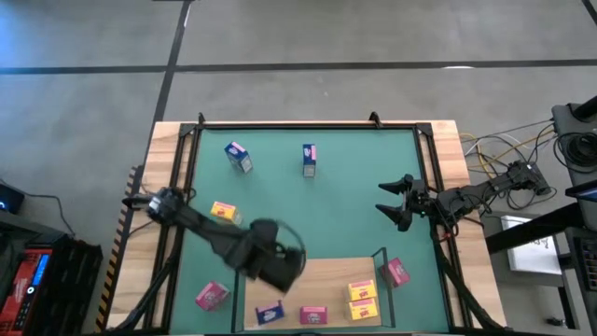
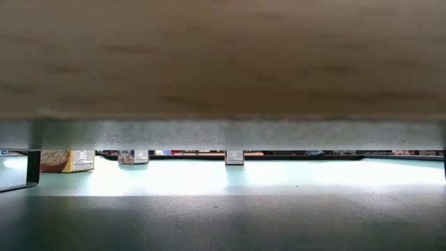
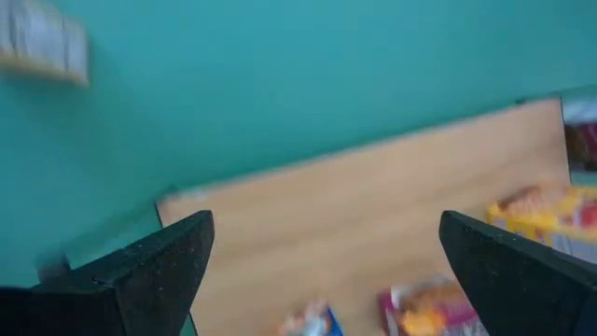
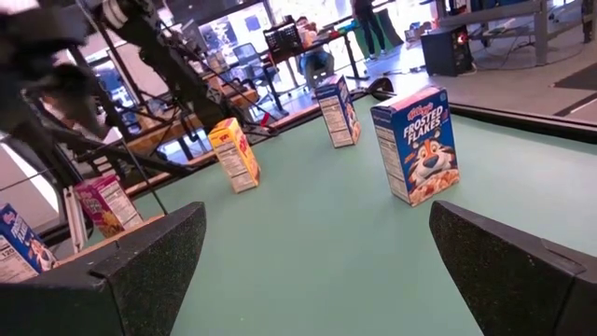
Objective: Stack cereal on shelf
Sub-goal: Put the yellow cereal box on the shelf aligned with the other yellow cereal boxes
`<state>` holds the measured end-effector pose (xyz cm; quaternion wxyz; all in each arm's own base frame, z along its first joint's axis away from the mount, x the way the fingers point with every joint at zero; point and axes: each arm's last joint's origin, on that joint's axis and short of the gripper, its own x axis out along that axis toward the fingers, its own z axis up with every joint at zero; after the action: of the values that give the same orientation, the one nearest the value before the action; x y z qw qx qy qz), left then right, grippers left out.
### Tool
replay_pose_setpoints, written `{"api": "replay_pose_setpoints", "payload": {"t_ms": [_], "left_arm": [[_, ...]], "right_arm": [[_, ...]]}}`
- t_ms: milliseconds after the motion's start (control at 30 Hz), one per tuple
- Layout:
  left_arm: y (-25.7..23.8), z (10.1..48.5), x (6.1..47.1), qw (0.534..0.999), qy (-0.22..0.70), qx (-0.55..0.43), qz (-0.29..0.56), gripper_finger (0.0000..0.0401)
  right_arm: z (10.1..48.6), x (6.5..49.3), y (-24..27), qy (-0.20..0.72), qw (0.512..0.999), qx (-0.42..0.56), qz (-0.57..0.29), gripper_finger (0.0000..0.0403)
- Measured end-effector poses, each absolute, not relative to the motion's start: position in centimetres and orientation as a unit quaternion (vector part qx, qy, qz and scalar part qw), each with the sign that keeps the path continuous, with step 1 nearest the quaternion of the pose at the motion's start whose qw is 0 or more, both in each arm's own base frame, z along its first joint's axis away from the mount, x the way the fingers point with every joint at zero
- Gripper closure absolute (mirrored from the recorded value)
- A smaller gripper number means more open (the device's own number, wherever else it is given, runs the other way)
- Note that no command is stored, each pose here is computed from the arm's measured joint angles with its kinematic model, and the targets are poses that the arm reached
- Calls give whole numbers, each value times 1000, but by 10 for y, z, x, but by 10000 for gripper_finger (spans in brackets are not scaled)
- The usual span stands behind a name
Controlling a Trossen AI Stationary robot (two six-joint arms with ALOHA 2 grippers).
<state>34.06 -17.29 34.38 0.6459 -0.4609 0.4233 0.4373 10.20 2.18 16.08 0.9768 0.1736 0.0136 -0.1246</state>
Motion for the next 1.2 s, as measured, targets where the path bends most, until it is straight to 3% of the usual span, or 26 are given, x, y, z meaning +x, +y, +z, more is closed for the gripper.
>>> {"api": "replay_pose_setpoints", "payload": {"t_ms": [100,200,367,667,900,1200], "left_arm": [[-145,343,341,648,432,-441,447,3],[-117,337,330,620,444,-439,475,4],[-86,318,288,567,457,-437,527,11],[-64,294,217,553,447,-471,522,12],[-54,275,186,569,434,-488,499,3],[-50,261,174,604,470,-434,477,2]], "right_arm": [[161,102,22,14,977,174,-125,3],[161,102,22,14,977,174,-125,3],[161,102,22,14,977,174,-124,3],[161,102,22,14,977,174,-125,3],[161,102,22,14,977,174,-125,3],[161,102,22,14,977,174,-125,3]]}}
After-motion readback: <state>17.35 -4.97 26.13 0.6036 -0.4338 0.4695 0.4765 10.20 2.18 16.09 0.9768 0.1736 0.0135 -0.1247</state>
